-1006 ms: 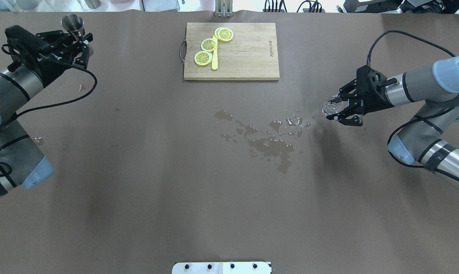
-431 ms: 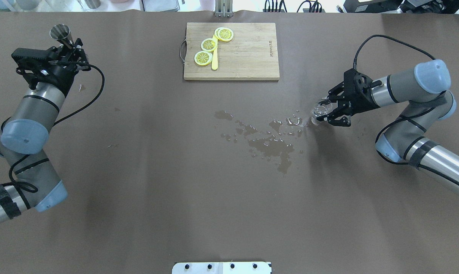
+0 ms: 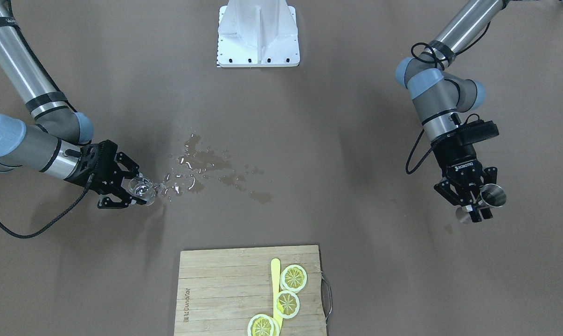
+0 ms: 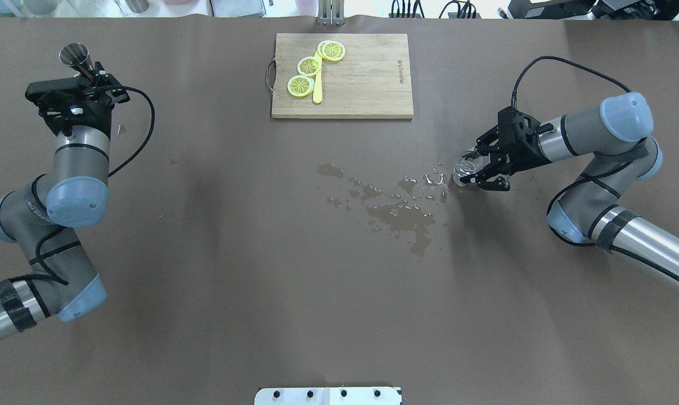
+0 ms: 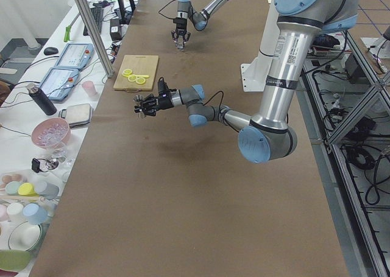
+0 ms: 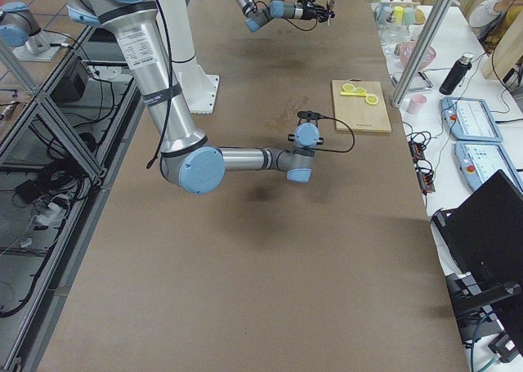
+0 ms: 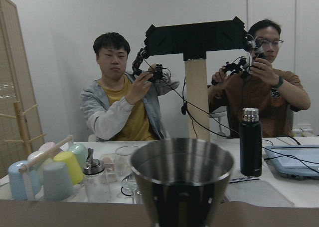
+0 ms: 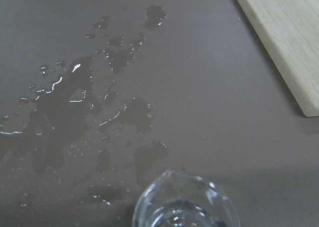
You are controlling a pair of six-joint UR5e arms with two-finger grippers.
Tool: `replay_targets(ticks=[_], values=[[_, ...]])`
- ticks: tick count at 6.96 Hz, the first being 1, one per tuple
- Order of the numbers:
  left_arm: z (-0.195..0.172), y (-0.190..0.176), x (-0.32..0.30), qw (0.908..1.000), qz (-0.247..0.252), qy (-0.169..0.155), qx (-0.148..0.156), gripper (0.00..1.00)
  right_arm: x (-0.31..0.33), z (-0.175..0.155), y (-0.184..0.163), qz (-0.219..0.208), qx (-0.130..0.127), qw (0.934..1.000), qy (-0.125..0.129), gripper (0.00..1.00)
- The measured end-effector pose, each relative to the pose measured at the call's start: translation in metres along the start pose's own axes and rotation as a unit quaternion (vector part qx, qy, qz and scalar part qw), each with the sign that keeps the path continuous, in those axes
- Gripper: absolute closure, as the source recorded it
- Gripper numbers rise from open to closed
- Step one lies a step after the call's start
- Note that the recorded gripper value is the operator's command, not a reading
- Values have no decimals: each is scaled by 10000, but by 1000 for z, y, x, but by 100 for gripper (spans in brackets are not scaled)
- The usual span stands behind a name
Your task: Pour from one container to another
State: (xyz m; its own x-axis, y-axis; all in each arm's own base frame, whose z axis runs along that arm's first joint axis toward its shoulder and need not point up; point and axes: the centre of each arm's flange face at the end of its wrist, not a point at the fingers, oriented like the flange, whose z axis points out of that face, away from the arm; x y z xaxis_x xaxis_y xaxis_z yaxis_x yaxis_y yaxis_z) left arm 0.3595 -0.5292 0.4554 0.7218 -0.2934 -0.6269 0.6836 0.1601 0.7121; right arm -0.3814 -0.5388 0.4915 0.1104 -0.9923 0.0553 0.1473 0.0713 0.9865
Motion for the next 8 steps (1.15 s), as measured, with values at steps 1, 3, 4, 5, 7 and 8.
replay_targets(ticks=[1,3,4,5,7,8], values=[[-2,14,1,9992,-127,-346,143,100,-1,0,1,7,-8,10000,-3,64],[-8,43,1,9959,-345,-748,360,100,-4,3,5,14,-30,10000,-21,23],[-15,58,3,9944,-455,-844,448,100,-6,4,6,14,-43,10000,-25,0],[-25,72,7,9933,-526,-864,555,100,-8,5,9,19,-56,10000,-27,0],[-43,91,15,9928,-602,-792,661,100,-9,6,11,27,-71,10000,-23,0],[-48,96,17,9928,-639,-759,667,100,-10,6,11,29,-74,10000,-24,0]])
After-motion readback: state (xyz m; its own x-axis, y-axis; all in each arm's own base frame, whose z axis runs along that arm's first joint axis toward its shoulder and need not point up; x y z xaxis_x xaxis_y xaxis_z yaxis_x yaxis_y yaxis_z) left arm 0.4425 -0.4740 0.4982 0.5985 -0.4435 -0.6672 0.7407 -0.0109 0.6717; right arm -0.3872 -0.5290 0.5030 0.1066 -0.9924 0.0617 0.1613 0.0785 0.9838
